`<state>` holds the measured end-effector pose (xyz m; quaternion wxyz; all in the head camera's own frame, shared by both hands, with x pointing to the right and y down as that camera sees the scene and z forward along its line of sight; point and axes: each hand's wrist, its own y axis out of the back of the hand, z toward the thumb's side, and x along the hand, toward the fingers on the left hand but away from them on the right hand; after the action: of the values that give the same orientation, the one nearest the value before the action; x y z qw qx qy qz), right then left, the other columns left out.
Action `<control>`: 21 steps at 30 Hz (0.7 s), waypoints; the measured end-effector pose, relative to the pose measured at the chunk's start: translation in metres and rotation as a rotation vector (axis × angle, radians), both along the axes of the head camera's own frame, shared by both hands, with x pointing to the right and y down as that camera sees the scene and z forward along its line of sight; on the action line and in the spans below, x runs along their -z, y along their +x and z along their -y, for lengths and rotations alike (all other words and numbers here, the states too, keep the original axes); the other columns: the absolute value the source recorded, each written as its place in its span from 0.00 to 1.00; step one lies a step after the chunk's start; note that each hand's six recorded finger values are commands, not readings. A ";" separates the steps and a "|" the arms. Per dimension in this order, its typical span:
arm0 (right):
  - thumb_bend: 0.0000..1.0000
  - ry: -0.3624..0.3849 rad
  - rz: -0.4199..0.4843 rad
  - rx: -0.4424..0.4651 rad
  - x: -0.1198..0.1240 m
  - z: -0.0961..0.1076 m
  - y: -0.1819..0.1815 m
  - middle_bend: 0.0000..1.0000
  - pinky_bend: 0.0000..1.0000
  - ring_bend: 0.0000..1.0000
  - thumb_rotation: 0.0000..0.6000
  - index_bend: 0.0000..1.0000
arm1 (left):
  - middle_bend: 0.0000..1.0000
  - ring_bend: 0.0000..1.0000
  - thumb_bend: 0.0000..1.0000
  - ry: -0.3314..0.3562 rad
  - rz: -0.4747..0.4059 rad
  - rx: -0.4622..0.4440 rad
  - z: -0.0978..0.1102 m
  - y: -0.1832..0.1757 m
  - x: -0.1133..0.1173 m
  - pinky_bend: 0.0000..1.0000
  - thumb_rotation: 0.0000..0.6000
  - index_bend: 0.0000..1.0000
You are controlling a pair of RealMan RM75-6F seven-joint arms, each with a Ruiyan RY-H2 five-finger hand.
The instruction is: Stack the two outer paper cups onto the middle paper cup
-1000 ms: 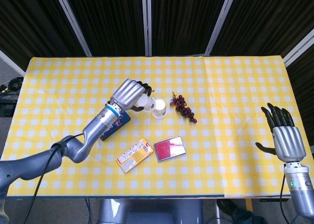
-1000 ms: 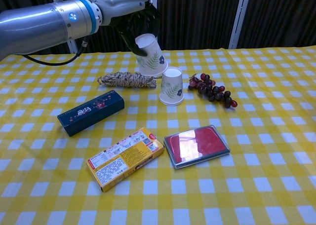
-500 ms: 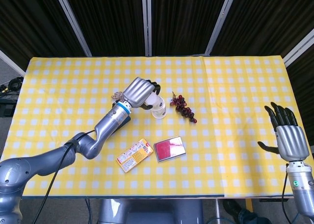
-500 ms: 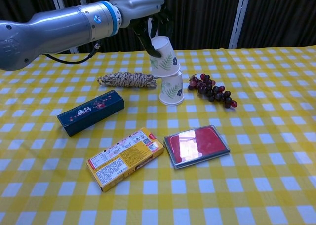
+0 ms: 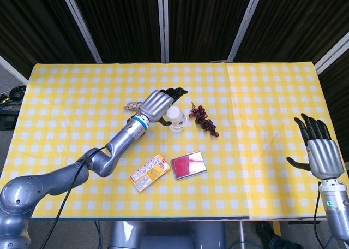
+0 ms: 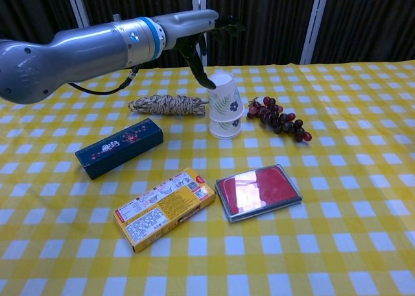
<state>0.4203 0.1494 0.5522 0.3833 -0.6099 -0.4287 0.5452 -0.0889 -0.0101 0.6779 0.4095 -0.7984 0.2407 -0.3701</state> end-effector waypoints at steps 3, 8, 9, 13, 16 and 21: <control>0.00 0.001 0.001 -0.001 0.001 0.000 0.000 0.00 0.00 0.00 1.00 0.02 | 0.00 0.00 0.00 0.005 -0.002 0.010 0.000 -0.005 -0.002 0.12 1.00 0.00; 0.00 0.003 0.004 -0.002 0.002 0.000 0.001 0.00 0.00 0.00 1.00 0.02 | 0.00 0.00 0.00 0.003 -0.007 0.021 -0.003 -0.018 -0.001 0.13 1.00 0.02; 0.00 0.003 0.005 -0.002 0.002 0.000 0.001 0.00 0.00 0.00 1.00 0.02 | 0.00 0.00 0.00 0.002 -0.006 0.022 -0.004 -0.022 -0.001 0.13 1.00 0.02; 0.00 0.002 0.007 -0.001 0.002 0.000 0.000 0.00 0.00 0.00 1.00 0.02 | 0.00 0.00 0.00 0.000 0.009 0.028 -0.006 -0.039 -0.002 0.12 1.00 0.02; 0.00 0.000 0.008 0.001 0.001 0.000 0.000 0.00 0.00 0.00 1.00 0.02 | 0.00 0.00 0.00 0.009 0.021 0.050 -0.007 -0.061 -0.001 0.11 1.00 0.02; 0.00 -0.002 0.017 0.012 0.001 -0.002 -0.004 0.00 0.00 0.00 1.00 0.02 | 0.00 0.00 0.00 0.075 0.066 0.138 -0.008 -0.131 0.007 0.06 1.00 0.01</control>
<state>0.4160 0.1512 0.5507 0.3824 -0.6175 -0.4276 0.5382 -0.2202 -0.0024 0.6709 0.4203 -0.7513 0.2953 -0.4143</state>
